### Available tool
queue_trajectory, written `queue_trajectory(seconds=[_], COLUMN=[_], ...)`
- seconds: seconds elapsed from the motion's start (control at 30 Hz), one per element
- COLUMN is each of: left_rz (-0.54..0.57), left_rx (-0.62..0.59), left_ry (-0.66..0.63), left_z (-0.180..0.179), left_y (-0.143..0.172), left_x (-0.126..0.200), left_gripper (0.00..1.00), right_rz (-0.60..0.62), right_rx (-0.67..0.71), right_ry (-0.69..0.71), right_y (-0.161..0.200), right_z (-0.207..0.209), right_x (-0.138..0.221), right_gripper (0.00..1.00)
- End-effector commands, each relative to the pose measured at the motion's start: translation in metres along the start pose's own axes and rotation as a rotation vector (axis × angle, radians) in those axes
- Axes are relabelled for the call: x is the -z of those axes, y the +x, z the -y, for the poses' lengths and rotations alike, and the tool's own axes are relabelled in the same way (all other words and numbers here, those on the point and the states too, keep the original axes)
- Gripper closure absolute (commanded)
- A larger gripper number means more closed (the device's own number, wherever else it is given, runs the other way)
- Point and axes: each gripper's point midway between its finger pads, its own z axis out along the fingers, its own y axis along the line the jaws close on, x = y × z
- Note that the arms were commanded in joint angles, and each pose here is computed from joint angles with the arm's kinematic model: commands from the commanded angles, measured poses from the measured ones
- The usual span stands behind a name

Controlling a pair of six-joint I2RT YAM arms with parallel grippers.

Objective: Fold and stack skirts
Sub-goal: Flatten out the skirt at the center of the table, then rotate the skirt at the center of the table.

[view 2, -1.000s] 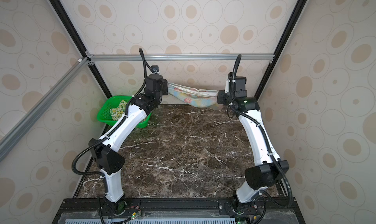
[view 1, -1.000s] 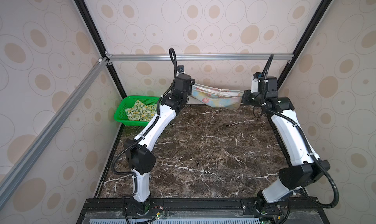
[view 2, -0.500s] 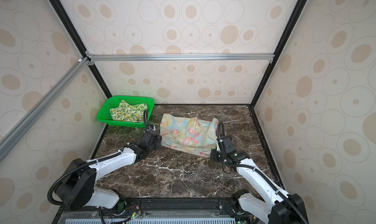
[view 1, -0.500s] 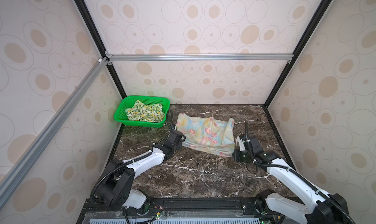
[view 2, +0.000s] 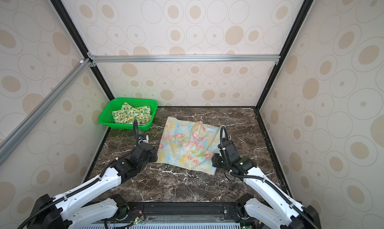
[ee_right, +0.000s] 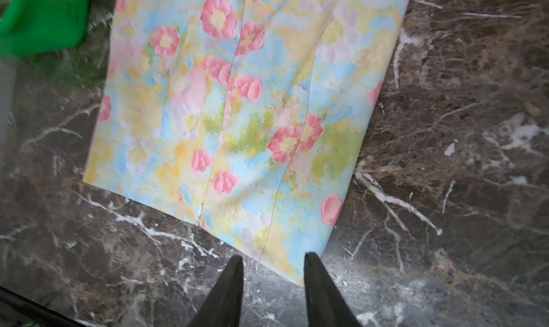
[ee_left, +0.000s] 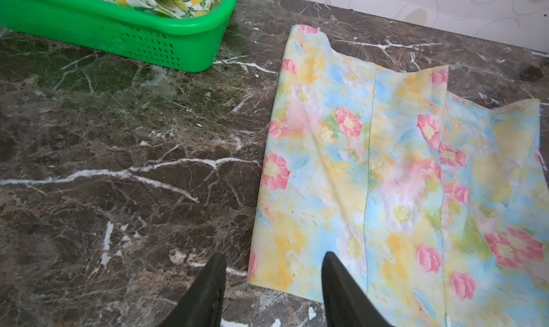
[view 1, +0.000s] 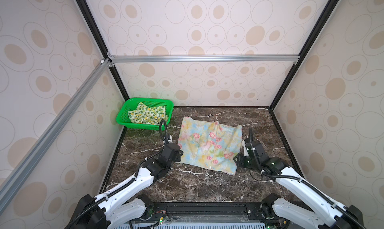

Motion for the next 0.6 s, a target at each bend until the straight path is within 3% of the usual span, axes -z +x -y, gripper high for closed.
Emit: queue_trajectory(seconds=[0.0,0.07,0.3,0.57], left_rz=[-0.033,-0.068,-0.15,-0.235], left_rx=[-0.027,-0.052,-0.111,-0.145], left_ry=[0.033,0.031,-0.019,-0.076], left_z=[0.019,0.026,0.028,0.015], left_y=[0.006,0.016,0.046,0.077], left_x=[-0.021,-0.037,-0.074,-0.09], left_gripper=[0.56,0.6,0.66,0.69], right_rz=[-0.032,-0.047,-0.074,-0.172], right_rx=[-0.025,-0.047,-0.114,-0.133], right_ry=[0.032,0.057,0.137,0.268], right_y=[0.004,0.009,0.027,0.049], right_z=[0.003,0.008,0.03,0.053], right_x=[-0.023,-0.035,-0.057,-0.077], right_gripper=[0.92,1.0,1.0,1.0])
